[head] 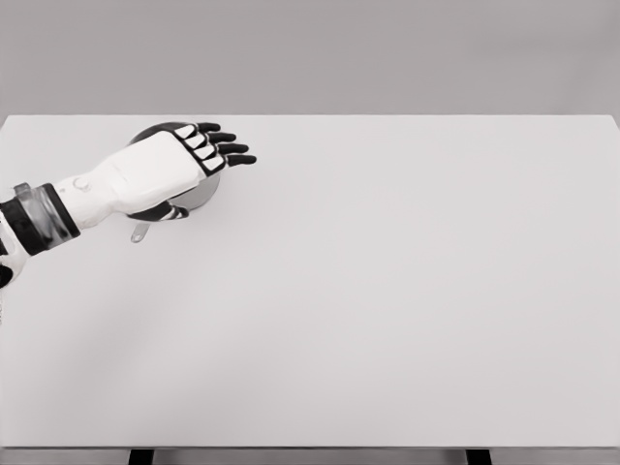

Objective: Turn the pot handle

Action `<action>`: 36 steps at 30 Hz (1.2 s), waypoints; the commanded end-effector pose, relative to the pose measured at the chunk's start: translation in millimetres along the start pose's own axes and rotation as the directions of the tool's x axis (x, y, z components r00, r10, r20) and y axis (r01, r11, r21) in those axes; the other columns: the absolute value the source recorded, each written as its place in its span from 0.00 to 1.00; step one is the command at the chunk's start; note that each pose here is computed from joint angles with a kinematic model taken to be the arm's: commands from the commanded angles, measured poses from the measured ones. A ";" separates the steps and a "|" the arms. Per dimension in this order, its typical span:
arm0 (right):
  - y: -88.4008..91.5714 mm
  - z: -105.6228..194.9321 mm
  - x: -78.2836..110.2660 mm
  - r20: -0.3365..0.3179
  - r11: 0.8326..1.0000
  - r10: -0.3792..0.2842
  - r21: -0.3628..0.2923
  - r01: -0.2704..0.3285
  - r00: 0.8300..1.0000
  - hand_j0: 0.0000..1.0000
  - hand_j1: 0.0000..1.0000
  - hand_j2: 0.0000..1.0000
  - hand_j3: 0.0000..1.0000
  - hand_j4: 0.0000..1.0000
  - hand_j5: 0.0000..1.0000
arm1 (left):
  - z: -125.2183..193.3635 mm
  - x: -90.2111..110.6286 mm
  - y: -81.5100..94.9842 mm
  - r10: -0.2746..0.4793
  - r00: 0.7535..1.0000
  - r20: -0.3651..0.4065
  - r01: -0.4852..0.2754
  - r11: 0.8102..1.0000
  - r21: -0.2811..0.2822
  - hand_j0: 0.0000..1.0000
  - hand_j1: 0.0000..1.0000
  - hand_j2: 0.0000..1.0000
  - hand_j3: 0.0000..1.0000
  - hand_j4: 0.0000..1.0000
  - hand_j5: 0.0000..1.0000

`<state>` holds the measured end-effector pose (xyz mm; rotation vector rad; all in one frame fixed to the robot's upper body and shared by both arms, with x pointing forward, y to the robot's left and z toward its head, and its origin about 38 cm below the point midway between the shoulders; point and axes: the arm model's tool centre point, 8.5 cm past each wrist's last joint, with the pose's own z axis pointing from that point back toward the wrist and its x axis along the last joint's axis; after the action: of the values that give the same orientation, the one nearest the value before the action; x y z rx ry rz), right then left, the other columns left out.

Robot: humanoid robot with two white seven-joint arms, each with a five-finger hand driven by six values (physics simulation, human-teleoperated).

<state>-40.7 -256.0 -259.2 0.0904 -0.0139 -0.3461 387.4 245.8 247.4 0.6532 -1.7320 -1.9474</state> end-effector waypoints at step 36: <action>-0.1 0.0 -0.1 0.000 1.000 0.000 -0.001 0.000 1.000 1.00 1.00 1.00 1.00 1.00 1.00 | -8.7 -6.4 -50.7 -0.043 0.970 -0.241 -0.003 0.982 -0.187 1.00 1.00 1.00 1.00 1.00 1.00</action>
<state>-40.6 -256.0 -259.2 0.0907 -0.0144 -0.3460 395.4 246.6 197.6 0.8010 -1.3949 -1.9321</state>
